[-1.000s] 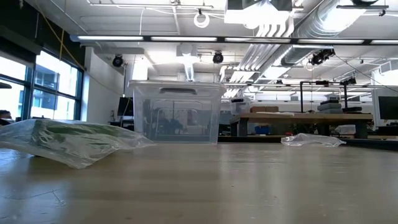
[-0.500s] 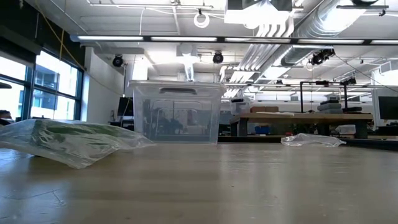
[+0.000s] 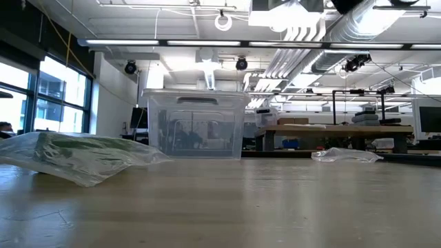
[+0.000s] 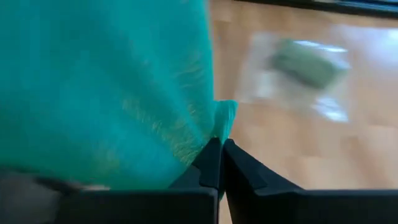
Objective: Roll bandage
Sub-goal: Roll the dark green bandage
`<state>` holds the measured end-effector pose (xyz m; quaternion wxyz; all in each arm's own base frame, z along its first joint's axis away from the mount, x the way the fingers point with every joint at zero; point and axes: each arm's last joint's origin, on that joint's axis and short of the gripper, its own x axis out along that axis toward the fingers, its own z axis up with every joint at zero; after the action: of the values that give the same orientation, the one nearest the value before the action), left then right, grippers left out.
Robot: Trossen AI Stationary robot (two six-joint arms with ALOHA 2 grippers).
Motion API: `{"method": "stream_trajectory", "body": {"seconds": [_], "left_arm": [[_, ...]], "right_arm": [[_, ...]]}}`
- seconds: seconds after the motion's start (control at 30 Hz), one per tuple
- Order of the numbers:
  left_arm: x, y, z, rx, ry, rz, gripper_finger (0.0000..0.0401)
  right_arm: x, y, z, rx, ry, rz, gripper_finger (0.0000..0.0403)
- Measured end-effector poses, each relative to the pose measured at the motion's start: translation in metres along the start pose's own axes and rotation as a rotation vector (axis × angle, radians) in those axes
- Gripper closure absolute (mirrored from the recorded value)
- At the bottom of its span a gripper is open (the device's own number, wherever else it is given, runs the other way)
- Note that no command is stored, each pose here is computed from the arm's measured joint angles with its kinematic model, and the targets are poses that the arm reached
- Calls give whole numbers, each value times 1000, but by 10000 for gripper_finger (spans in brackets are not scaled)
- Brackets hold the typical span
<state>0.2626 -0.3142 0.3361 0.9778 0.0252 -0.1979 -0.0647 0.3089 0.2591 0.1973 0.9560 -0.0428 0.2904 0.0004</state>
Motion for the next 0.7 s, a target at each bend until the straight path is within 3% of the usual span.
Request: {"method": "stream_trajectory", "body": {"seconds": [0.17, 0.3, 0.53, 0.7], "left_arm": [[7, 17, 2, 137, 23, 166, 389], [13, 28, -5, 168, 136, 315, 389], [14, 20, -16, 100, 150, 128, 389], [8, 11, -14, 77, 150, 72, 389]], "right_arm": [[20, 44, -24, 43, -86, 199, 402], [13, 56, -27, 63, -145, 206, 402], [-13, 34, -15, -33, -110, -50, 402], [-33, 6, -8, -42, 9, -140, 397]]}}
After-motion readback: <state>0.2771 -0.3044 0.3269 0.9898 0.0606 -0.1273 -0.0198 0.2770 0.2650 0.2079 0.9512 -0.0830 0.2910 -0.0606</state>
